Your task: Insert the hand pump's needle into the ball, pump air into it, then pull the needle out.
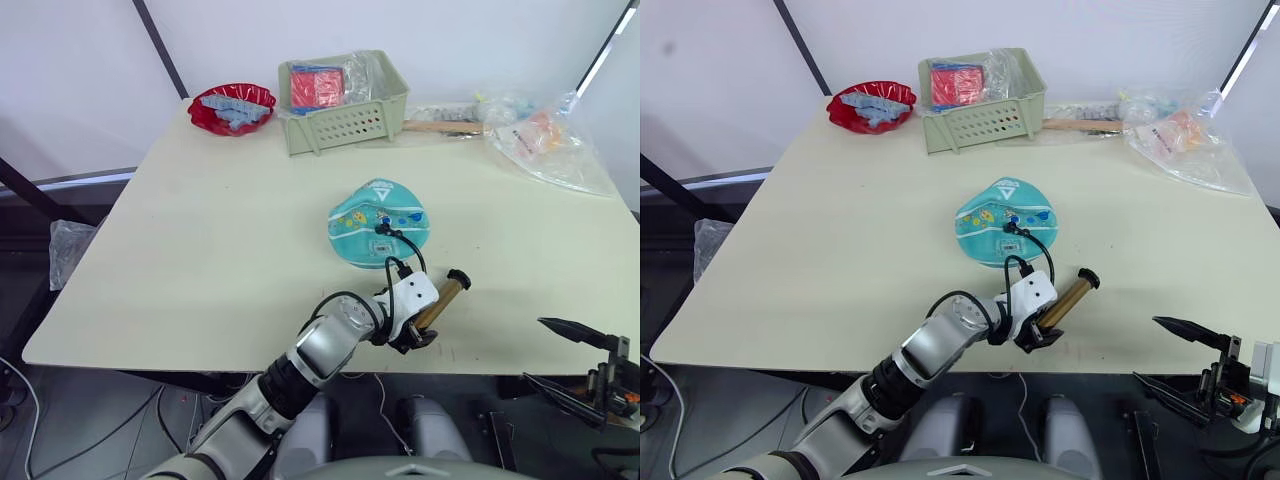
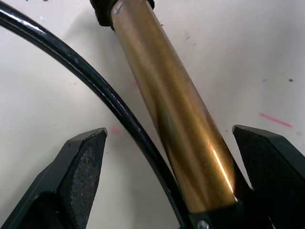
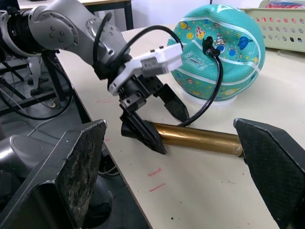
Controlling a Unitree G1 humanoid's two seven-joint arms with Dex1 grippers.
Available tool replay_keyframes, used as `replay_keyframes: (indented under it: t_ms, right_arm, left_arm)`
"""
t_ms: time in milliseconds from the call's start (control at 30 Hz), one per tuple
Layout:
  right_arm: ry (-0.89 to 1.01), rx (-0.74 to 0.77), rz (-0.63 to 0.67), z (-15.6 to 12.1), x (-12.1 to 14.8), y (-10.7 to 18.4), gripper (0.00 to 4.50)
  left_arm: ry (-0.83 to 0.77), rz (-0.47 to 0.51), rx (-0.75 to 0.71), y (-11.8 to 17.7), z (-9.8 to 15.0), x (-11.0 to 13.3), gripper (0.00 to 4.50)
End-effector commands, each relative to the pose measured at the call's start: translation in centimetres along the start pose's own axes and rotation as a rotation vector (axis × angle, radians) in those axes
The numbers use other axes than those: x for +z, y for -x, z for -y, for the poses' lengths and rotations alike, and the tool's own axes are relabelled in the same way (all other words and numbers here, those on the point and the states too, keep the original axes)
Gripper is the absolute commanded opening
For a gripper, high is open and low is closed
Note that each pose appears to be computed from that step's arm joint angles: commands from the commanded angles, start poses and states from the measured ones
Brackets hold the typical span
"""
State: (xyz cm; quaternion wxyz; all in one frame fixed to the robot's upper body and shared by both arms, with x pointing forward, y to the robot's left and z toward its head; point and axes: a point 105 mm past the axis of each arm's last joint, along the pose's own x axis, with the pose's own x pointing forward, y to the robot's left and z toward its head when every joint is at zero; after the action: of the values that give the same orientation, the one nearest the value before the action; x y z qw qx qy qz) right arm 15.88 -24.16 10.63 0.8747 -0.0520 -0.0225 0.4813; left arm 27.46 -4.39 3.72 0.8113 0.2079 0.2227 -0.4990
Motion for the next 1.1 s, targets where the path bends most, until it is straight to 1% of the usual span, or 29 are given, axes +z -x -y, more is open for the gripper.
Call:
replay_keyframes:
  t_ms: [33, 200, 367, 400, 433, 467, 500, 533, 567, 600, 667, 833, 967, 1100]
  right_arm:
    - [0.027, -0.002, 0.015, 0.0, 0.4, 0.0, 4.50]
    - [0.027, -0.005, 0.015, 0.1, 0.3, 0.0, 4.50]
    - [0.036, -0.006, 0.016, 0.2, 0.3, 0.1, 4.50]
    - [0.037, -0.011, 0.021, 0.2, 0.4, 0.1, 4.50]
    - [0.037, -0.013, 0.024, 0.2, 0.4, 0.1, 4.50]
    - [0.037, -0.014, 0.025, 0.2, 0.4, 0.1, 4.50]
    - [0.037, -0.015, 0.026, 0.2, 0.4, 0.1, 4.50]
    - [0.034, -0.015, 0.028, 0.3, 0.4, 0.0, 4.50]
    - [0.031, -0.015, 0.029, 0.3, 0.4, 0.0, 4.50]
    - [0.029, -0.015, 0.031, 0.3, 0.4, 0.0, 4.50]
    - [0.028, -0.014, 0.033, 0.3, 0.4, -0.1, 4.50]
    - [0.029, -0.010, 0.036, 0.4, 0.3, -0.3, 4.50]
    - [0.029, -0.008, 0.041, 0.6, 0.3, -0.7, 4.50]
    - [0.018, -0.018, 0.068, 0.6, 0.5, -1.2, 4.50]
  left_arm:
    - [-0.018, 0.048, 0.047, -0.2, -0.3, 1.2, 4.47]
    - [-0.019, 0.050, 0.077, -0.2, -0.7, 1.2, 4.47]
    - [-0.022, 0.045, 0.100, 0.5, -1.3, 0.5, 4.47]
    - [-0.020, 0.046, 0.103, 0.6, -1.4, 0.4, 3.95]
    - [-0.021, 0.048, 0.105, 0.7, -1.4, 0.4, 3.76]
    - [-0.025, 0.050, 0.106, 0.8, -1.5, 0.4, 3.30]
    - [-0.015, 0.064, 0.105, 1.0, -1.5, 0.5, 2.65]
    - [-0.019, 0.072, 0.103, 1.1, -1.6, 0.6, 2.57]
    - [-0.021, 0.078, 0.102, 1.3, -1.6, 0.7, 2.21]
    - [-0.021, 0.088, 0.100, 1.4, -1.7, 0.8, 1.76]
    - [-0.023, 0.091, 0.099, 1.7, -1.9, 0.8, 1.29]
    - [-0.040, 0.108, 0.074, 2.2, -2.0, 0.9, 1.27]
    - [-0.055, 0.140, -0.007, 2.8, -1.6, 1.0, 1.27]
    - [-0.082, 0.163, -0.041, 3.2, -1.6, 1.0, 1.27]
